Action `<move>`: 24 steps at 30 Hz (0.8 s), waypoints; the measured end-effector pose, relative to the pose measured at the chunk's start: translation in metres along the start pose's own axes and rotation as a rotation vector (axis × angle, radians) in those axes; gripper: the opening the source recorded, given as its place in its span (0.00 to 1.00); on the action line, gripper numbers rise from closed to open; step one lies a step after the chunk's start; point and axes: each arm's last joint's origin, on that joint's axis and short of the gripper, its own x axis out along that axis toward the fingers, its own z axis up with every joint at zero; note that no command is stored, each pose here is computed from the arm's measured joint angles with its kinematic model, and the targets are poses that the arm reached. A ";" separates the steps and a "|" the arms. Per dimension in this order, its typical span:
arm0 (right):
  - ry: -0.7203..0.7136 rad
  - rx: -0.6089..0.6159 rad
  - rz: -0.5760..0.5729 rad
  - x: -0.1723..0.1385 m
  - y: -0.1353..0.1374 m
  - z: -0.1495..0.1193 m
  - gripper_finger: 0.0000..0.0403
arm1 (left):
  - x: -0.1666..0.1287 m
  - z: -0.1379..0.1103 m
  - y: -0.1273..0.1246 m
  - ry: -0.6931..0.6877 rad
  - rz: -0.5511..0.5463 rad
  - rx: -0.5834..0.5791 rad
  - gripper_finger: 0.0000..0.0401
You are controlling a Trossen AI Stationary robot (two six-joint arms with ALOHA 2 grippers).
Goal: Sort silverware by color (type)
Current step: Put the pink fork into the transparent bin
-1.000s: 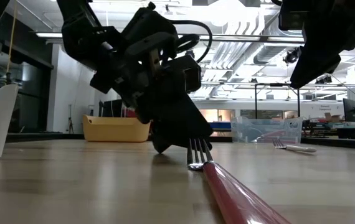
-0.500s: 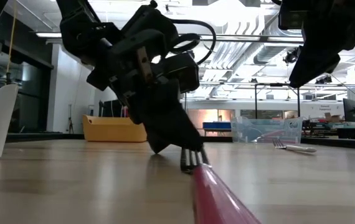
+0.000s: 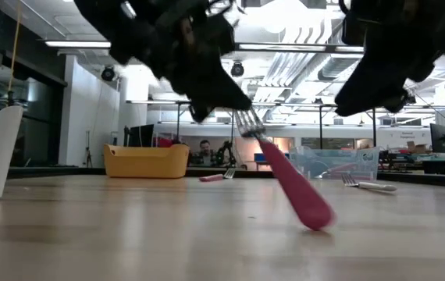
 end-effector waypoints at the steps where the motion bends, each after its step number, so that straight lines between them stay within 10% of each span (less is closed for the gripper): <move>1: -0.026 0.010 0.022 0.004 0.000 -0.002 0.33 | -0.005 0.004 -0.001 -0.016 0.008 0.013 0.00; 12: -0.179 -0.052 0.090 0.047 0.007 0.001 0.61 | -0.029 0.021 -0.005 -0.094 0.120 0.082 0.00; 24: -0.193 -0.112 0.121 0.083 -0.002 0.015 0.58 | -0.030 0.024 -0.006 -0.130 0.146 0.101 0.00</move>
